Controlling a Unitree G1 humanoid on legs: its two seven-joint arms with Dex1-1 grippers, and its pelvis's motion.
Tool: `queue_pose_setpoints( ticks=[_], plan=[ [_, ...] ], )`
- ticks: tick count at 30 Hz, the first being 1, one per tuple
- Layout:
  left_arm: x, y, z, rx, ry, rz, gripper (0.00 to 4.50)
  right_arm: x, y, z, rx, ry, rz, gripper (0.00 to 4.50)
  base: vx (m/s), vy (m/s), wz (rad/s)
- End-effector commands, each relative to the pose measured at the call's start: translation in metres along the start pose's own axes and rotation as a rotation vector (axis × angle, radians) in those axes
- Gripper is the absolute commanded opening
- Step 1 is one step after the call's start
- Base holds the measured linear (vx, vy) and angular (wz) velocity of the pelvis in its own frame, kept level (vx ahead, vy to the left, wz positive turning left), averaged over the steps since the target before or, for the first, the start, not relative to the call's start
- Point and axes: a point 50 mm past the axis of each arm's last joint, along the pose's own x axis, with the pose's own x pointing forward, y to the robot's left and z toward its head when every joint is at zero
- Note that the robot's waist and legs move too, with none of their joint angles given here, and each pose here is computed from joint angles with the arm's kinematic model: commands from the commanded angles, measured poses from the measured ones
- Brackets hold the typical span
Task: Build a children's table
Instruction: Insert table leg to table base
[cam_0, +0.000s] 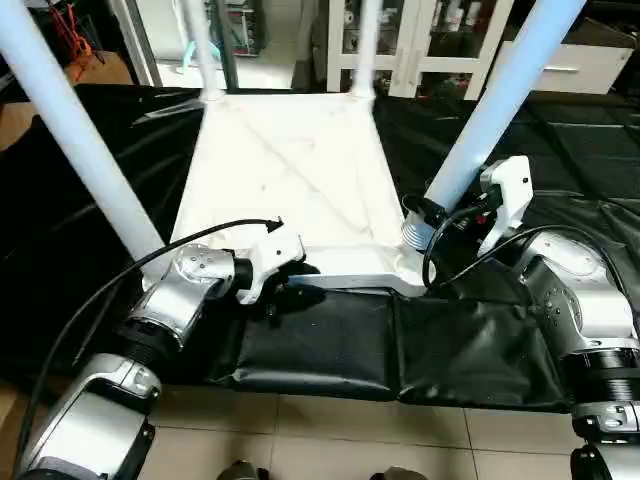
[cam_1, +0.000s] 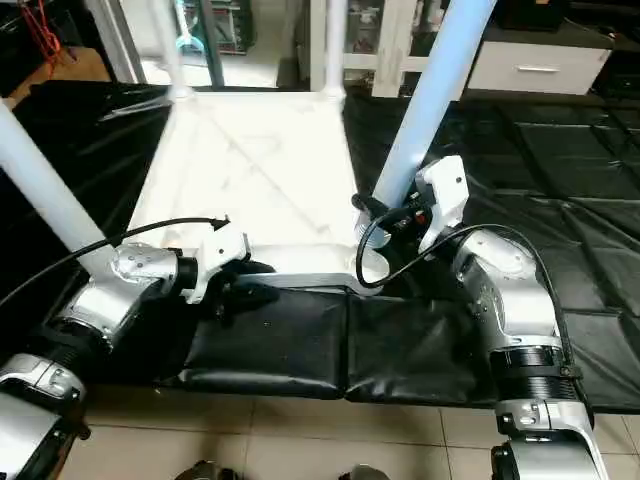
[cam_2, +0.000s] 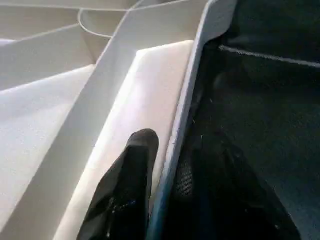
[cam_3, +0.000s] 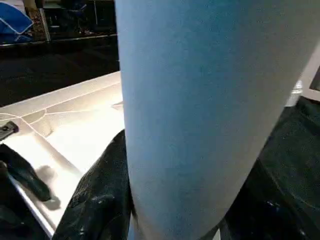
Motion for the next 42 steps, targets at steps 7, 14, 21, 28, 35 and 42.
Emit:
queue_pose_setpoints(
  ticks=[7,14,21,28,35,42],
  plan=[
    [0.006,0.004,0.027,0.132,-0.059,-0.034,2.26,0.005,0.002,0.009,-0.030,-0.014,0.028,1.86,0.000,0.000,0.00],
    [0.009,0.001,0.030,0.158,-0.083,-0.061,2.26,0.003,0.001,0.009,-0.031,-0.016,0.020,1.86,0.000,0.000,0.00],
    [0.012,0.007,0.023,0.174,-0.004,-0.023,2.26,0.000,0.001,0.008,-0.032,-0.014,0.009,1.86,0.000,0.000,0.00],
    [0.012,0.011,0.019,0.164,0.024,-0.002,1.77,0.000,0.002,0.008,-0.030,-0.017,0.005,1.86,0.000,0.000,0.00],
    [0.015,0.010,0.017,0.141,0.013,-0.009,1.00,0.000,0.003,0.006,-0.025,-0.017,0.001,1.86,0.000,0.000,0.00],
    [0.016,0.008,0.013,0.163,0.047,-0.041,0.55,0.001,0.002,0.007,-0.025,-0.016,0.001,1.86,0.000,0.000,0.00]
  ],
)
